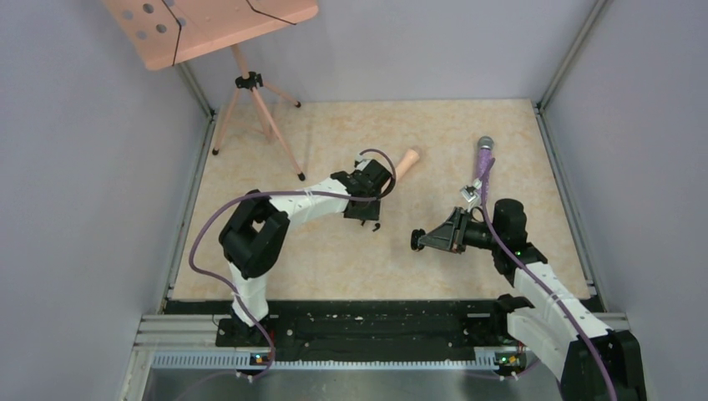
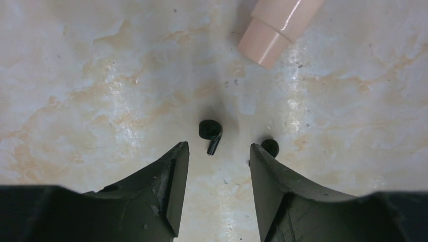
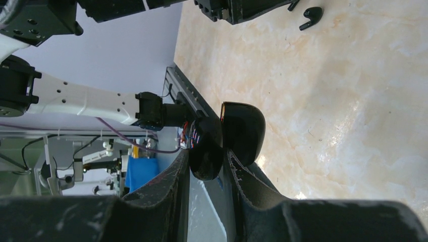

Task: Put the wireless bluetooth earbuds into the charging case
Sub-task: Move the right earbud to the center of the board.

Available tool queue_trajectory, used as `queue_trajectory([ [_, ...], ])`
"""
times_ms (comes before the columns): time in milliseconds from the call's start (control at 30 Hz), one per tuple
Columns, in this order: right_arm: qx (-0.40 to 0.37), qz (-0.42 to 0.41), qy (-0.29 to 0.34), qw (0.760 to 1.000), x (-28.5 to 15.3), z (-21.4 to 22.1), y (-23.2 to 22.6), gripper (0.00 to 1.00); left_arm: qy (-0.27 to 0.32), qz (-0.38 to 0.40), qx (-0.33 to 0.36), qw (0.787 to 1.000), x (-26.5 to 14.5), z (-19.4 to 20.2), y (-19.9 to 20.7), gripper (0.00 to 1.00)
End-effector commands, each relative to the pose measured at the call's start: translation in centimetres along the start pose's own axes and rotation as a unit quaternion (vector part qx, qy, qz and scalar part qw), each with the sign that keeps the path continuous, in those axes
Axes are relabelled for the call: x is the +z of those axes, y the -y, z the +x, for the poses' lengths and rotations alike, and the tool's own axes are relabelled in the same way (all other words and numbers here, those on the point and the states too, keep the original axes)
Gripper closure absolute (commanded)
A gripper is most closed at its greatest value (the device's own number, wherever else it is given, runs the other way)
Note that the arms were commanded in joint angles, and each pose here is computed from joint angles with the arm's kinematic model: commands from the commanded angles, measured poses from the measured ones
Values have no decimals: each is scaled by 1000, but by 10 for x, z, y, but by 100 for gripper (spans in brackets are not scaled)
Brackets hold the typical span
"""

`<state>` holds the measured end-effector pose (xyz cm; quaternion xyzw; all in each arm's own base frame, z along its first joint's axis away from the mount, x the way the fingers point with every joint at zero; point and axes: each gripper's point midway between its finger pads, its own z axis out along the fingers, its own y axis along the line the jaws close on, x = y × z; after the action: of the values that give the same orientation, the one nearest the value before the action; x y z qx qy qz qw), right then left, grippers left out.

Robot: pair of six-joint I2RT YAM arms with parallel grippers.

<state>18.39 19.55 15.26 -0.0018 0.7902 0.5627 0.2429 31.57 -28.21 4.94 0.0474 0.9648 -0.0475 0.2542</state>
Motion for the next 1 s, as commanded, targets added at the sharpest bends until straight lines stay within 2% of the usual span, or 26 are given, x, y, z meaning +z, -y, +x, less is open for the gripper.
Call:
queue_trajectory([
  [0, -44, -21, 17, 999, -3, -16, -18, 100, -10, -12, -2, 1000, 7, -4, -2, 48],
  [100, -45, -21, 17, 999, -3, -16, -18, 100, -18, -25, 1, 1000, 17, -1, -5, 54],
  [333, -46, -20, 13, 999, -3, -14, -17, 100, -27, -14, 1, 1000, 24, -8, -5, 54],
  [567, -48, -19, 13, 999, -3, -16, -18, 100, -48, -15, 2, 999, 29, 2, -7, 57],
  [733, -49, -18, 13, 999, -3, -16, -18, 100, -51, -13, 2, 999, 28, 7, -8, 64],
  [867, -47, -17, 14, 999, -3, -17, -18, 100, -59, -10, 8, 998, 25, 9, -8, 64],
  [967, -48, -19, 15, 999, -4, -16, -20, 100, -71, -3, 23, 997, 22, 12, -8, 60],
])
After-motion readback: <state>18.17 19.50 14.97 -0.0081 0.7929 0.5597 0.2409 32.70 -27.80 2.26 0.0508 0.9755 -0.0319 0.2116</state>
